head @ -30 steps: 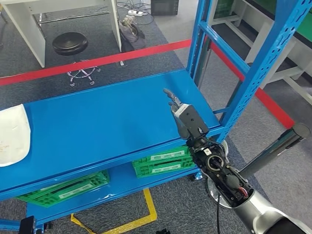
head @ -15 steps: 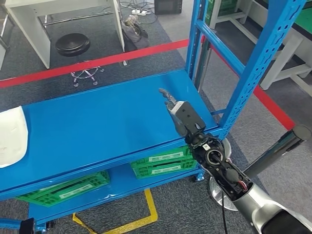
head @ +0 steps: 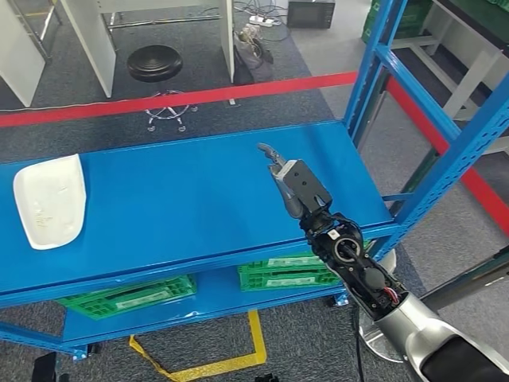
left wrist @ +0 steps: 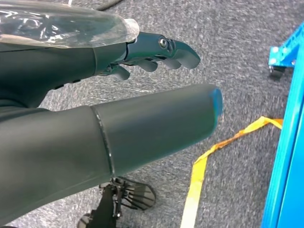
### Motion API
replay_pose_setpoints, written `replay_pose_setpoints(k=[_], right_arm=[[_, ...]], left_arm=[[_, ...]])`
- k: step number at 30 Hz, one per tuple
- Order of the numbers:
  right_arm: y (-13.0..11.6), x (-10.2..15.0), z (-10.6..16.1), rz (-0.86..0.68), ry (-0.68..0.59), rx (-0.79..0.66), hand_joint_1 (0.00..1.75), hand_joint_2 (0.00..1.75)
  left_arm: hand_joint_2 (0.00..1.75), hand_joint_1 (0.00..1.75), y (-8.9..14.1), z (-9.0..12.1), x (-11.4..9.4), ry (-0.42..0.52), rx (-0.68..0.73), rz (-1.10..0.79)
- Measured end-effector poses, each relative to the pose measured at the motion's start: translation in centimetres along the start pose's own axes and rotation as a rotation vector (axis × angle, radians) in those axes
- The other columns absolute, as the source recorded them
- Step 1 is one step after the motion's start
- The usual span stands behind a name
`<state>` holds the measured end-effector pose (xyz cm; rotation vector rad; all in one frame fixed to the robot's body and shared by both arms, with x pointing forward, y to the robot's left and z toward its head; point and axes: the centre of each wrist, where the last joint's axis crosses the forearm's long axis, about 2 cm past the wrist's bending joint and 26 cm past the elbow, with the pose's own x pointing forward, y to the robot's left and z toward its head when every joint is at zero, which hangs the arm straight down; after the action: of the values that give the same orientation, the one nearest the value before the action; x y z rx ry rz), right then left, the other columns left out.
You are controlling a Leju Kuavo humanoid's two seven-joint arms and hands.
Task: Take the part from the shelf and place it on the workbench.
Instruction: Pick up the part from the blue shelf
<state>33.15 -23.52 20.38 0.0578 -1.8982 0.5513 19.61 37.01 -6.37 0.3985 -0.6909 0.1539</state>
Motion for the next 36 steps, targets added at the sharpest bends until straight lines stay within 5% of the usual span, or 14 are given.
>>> replay_pose_setpoints(k=[36], right_arm=[[-0.7, -1.3, -1.4, 0.029, 0.046, 0.028, 0.0, 0.0]], left_arm=[[0.0, 0.0, 0.2, 0.0, -0.3, 0.002, 0.011, -0.001]])
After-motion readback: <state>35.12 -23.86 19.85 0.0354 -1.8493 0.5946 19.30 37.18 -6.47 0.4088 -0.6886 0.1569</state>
